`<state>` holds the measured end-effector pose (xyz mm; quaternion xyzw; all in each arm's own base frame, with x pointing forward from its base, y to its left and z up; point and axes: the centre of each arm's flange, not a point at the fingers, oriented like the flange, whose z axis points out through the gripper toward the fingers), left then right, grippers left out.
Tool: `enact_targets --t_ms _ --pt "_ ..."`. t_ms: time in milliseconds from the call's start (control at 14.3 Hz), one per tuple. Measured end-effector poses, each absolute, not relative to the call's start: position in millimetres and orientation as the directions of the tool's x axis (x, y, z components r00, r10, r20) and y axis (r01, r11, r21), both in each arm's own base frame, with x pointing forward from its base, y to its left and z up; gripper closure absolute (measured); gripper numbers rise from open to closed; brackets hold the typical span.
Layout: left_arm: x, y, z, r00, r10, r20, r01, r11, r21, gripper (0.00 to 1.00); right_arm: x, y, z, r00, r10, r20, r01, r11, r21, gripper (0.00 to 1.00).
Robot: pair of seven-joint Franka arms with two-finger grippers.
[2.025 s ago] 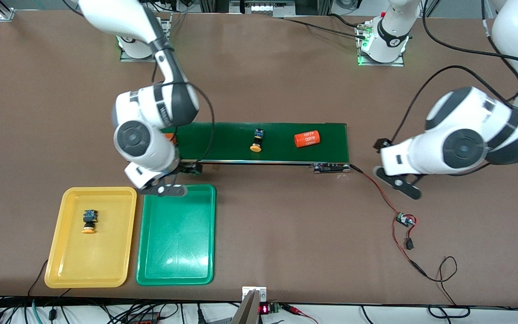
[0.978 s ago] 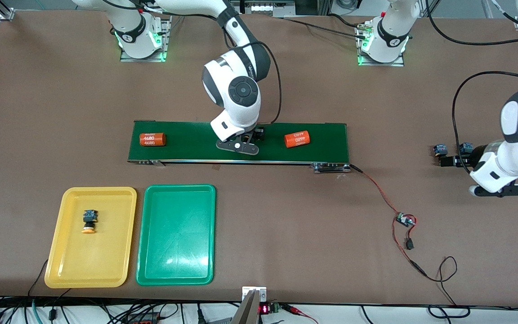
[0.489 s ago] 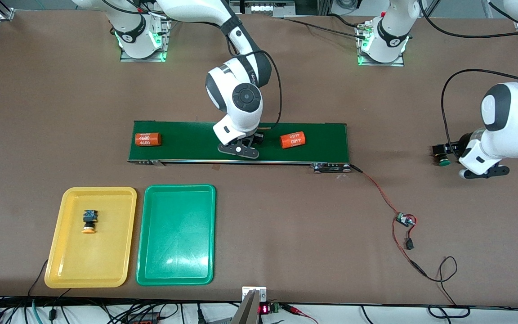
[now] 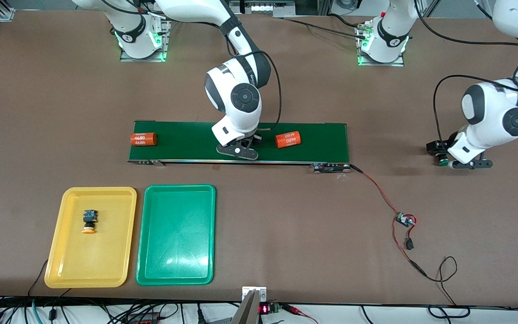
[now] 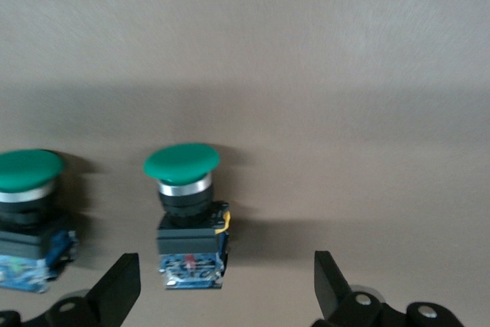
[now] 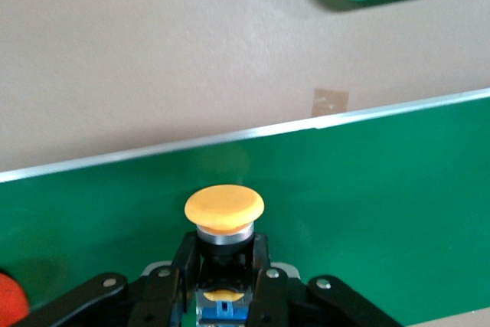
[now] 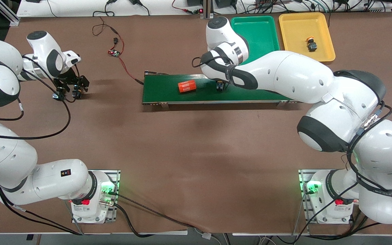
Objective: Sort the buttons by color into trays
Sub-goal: 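Carry the yellow button toward the yellow tray while the left gripper grasps a green button, then release the yellow button in the yellow tray while the left gripper places the green button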
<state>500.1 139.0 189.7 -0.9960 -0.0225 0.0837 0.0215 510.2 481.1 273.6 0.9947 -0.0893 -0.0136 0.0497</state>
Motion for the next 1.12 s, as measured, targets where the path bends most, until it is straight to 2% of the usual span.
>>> enact_targets --t_ms 140,210,279,349,629,768,1117 --pt "497.1 141.8 176.0 0.986 0.026 -0.167 0.02 -0.999 -0.042 0.04 532.4 468.1 293.6 0.978 -0.209 0.019 -0.21 -0.974 0.081 0.68" --pt "496.5 143.8 171.1 0.986 0.007 -0.165 0.001 -0.999 -0.04 0.11 547.9 454.5 303.0 0.971 -0.235 0.037 -0.237 -0.969 0.073 0.68" --pt "495.1 146.4 167.0 0.986 -0.004 -0.168 -0.011 -0.999 -0.038 0.11 566.1 436.0 311.1 0.963 -0.263 0.054 -0.266 -0.962 0.065 0.68" --pt "493.8 148.9 164.6 0.985 -0.013 -0.171 -0.02 -0.999 -0.037 0.18 585.4 414.2 317.0 0.956 -0.284 0.068 -0.288 -0.956 0.058 0.68" --pt "495.2 150.6 171.9 0.981 -0.027 -0.191 -0.034 -0.999 -0.032 0.59 658.1 301.1 314.5 0.967 -0.241 0.077 -0.246 -0.967 0.07 0.68" --pt "503.0 140.3 190.8 0.972 -0.059 -0.228 -0.065 -0.998 -0.017 0.59 678.5 256.5 307.0 0.981 -0.184 0.068 -0.189 -0.978 0.086 0.68" --pt "553.2 38.4 277.2 0.93 -0.226 -0.291 -0.221 -0.974 0.05 0.59 704.1 177.0 290.5 0.999 -0.039 0.031 -0.042 -0.99 0.131 0.68"
